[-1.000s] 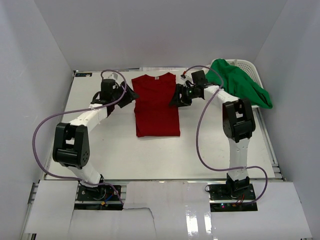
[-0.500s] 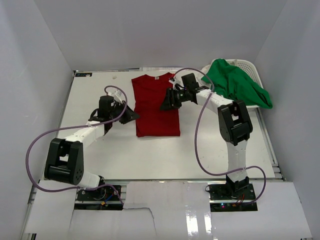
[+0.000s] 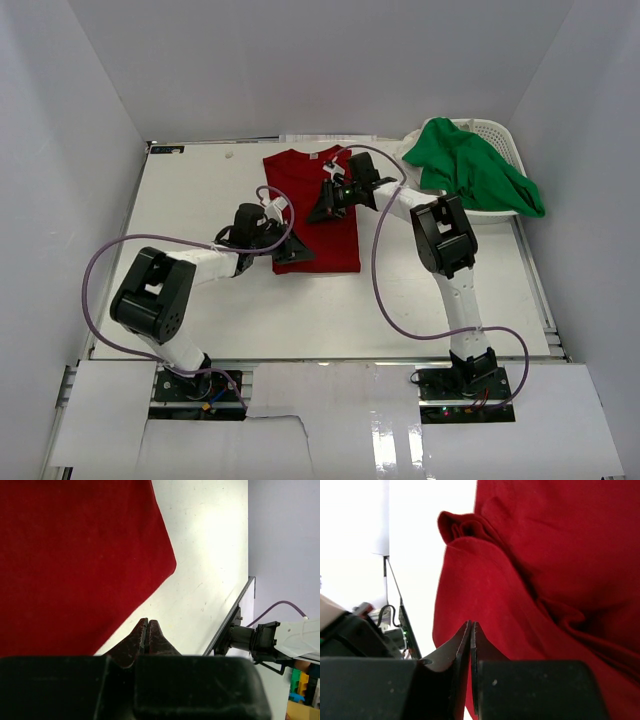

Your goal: Fold and stack the t-shirts

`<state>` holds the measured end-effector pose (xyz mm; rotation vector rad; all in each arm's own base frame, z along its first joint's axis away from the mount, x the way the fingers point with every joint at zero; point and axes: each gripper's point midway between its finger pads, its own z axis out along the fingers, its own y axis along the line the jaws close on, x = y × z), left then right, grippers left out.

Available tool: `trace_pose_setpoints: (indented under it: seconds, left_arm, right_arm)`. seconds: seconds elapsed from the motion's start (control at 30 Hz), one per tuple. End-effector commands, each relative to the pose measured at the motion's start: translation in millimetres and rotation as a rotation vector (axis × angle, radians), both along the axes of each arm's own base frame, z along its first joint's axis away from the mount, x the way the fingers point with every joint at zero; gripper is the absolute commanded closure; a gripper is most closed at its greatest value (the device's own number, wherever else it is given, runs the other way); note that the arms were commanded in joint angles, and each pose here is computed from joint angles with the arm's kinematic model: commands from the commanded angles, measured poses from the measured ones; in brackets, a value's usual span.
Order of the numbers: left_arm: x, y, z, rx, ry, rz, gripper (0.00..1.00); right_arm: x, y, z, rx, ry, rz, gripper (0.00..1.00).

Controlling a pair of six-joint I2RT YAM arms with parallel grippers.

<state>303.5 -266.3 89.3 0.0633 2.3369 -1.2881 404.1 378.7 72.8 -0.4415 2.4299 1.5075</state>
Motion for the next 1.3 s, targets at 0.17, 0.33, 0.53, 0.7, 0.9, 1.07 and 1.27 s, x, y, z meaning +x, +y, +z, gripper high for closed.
trace_pose_setpoints:
  seconds: [0.17,0.33,0.53,0.7,0.9,1.07,1.27]
  left_arm:
    - [13,-7,-8,-0.023,-0.059,-0.002,1.00]
    - [14,-3,-36,0.016,-0.026,0.020,1.00]
    - [5,2,-67,0.043,0.030,0.027,1.00]
    - [-1,5,-81,0.053,0.058,0.036,1.00]
    - [-6,7,-88,0.059,0.077,0.034,1.00]
    - [-12,8,-88,0.052,0.089,0.029,1.00]
    - [-19,9,-88,0.048,0.101,0.026,1.00]
  right_arm:
    - [-4,29,19,0.093,-0.016,0.060,0.92]
    - [-6,32,5,0.099,-0.007,0.062,0.92]
    - [-9,32,-12,0.093,0.002,0.064,0.92]
    - [-7,32,-28,0.083,0.005,0.062,0.92]
    - [0,34,-49,0.062,-0.006,0.056,0.92]
    - [20,37,-62,0.047,-0.068,0.040,0.92]
    - [72,43,-27,0.097,-0.221,0.002,0.92]
